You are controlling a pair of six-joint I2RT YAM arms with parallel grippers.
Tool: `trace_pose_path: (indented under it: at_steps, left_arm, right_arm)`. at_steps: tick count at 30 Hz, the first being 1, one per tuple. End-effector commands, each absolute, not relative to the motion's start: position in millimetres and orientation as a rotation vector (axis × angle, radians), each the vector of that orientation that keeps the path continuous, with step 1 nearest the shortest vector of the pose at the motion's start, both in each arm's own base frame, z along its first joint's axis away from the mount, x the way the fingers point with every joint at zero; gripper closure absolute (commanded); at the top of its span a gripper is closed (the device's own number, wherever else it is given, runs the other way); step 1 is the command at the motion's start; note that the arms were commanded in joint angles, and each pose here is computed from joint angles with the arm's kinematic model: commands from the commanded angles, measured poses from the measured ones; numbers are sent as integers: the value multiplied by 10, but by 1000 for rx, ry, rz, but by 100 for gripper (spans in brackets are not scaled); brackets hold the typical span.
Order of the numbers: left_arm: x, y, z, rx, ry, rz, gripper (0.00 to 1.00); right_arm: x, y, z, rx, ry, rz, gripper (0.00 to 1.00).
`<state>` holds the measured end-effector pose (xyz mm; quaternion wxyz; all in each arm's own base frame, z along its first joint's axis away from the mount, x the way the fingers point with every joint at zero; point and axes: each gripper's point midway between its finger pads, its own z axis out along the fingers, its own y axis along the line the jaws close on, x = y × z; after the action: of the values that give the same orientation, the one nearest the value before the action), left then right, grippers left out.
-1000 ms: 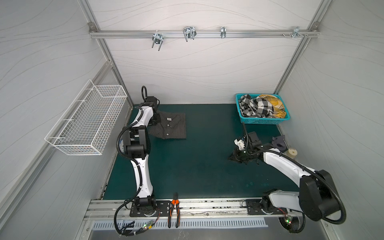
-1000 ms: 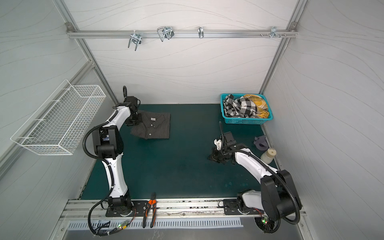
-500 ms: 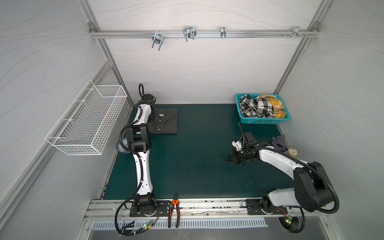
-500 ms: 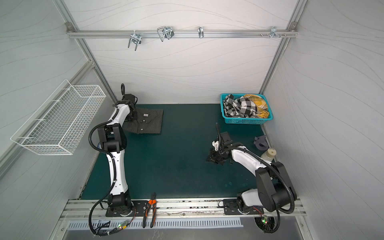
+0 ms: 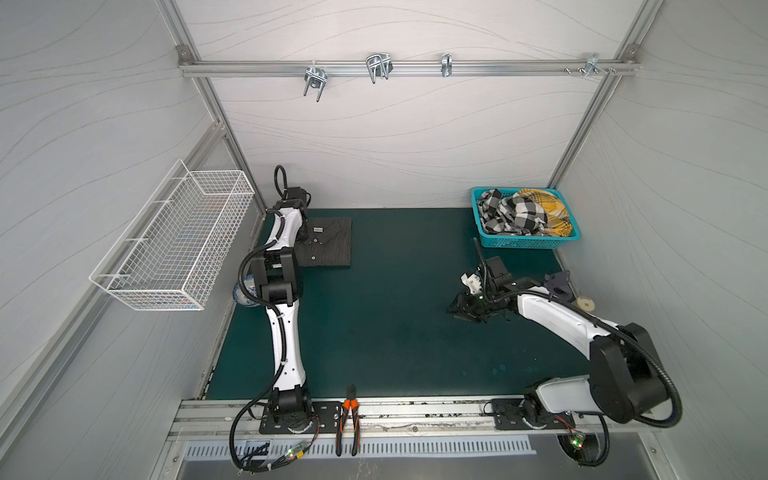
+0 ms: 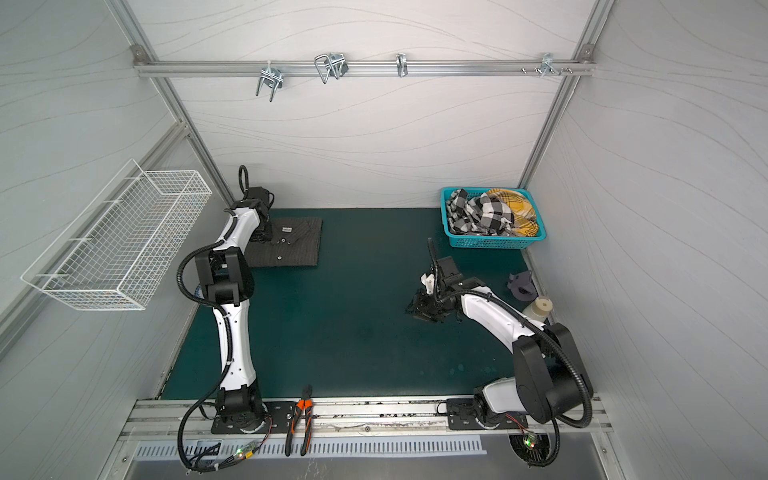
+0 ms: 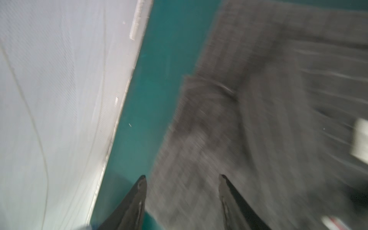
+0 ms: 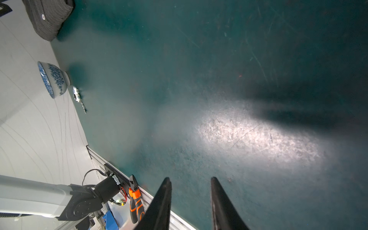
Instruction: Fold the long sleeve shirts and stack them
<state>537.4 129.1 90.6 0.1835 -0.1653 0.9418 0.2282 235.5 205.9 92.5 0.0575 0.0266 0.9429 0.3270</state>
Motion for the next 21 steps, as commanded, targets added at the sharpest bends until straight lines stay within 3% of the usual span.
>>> trace_pose_path:
  at_steps: [1, 6, 9, 12, 17, 21]
  left_arm:
    - [5388, 786, 1423, -443, 2539, 626, 38]
    - [5495, -66, 1144, -394, 2599, 363, 40]
    - [5656, -393, 893, -405, 2641, 184, 48]
    - [5815, -542, 734, -411, 2649, 88, 57]
    - [5866, -646, 491, -426, 2683, 13, 59]
    - [5803, -683, 270, -444, 2731, -13, 70]
  right_arm:
    - [2324, 2036, 1019, 81, 2844, 975, 62]
    - [2325, 2051, 1055, 80, 2830, 987, 61]
    - [2295, 2039, 1094, 67, 2818, 990, 61]
    - [2250, 2009, 1122, 57, 2805, 989, 61]
    - [2189, 1973, 1079, 63, 2811, 980, 61]
    - [2188, 1977, 1089, 62, 2813, 984, 62]
